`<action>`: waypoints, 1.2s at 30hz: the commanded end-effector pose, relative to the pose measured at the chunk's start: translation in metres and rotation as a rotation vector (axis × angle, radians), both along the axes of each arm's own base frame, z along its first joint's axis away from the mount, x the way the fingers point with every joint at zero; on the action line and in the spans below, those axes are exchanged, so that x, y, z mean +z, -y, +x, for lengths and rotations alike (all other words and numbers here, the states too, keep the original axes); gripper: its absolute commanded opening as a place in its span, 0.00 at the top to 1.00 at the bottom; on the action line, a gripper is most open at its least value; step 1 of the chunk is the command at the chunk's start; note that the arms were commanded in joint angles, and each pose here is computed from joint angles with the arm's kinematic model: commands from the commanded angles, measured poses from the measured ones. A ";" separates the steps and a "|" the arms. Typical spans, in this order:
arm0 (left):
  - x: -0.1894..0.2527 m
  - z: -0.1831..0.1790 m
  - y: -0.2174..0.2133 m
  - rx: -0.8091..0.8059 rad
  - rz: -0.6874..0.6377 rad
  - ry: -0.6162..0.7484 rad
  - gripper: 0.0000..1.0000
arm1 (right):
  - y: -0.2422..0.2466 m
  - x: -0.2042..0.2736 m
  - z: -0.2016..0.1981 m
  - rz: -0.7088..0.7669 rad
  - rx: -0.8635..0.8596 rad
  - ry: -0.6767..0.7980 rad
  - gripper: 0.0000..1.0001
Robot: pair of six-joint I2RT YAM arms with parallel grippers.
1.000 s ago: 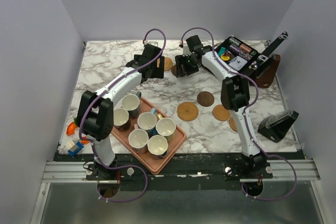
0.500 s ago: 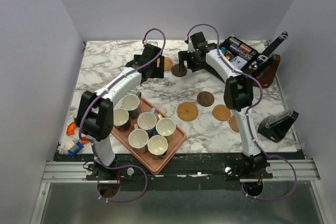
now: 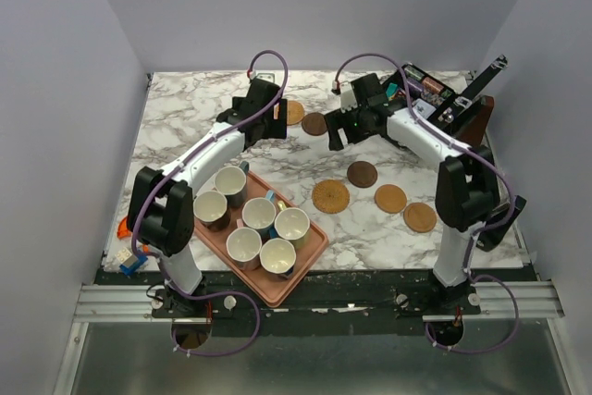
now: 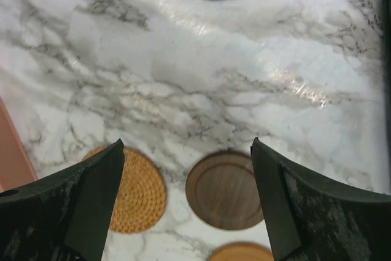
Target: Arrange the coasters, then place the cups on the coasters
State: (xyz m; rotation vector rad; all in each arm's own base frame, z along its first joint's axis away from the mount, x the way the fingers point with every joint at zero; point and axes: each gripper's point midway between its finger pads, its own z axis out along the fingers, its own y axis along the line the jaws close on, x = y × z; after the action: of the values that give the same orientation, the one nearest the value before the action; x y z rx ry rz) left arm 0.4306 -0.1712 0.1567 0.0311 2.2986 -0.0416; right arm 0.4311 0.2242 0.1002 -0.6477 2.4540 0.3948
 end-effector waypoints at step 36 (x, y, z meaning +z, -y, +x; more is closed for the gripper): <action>0.018 -0.030 -0.044 0.140 -0.033 0.074 0.01 | -0.066 -0.105 -0.059 -0.281 0.220 -0.145 0.37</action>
State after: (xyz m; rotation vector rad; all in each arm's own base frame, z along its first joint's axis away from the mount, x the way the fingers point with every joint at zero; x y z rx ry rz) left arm 0.3970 -0.1369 0.1626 -0.0912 2.2656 -0.0159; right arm 0.3751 0.2998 0.0275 -0.9941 2.5024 0.2407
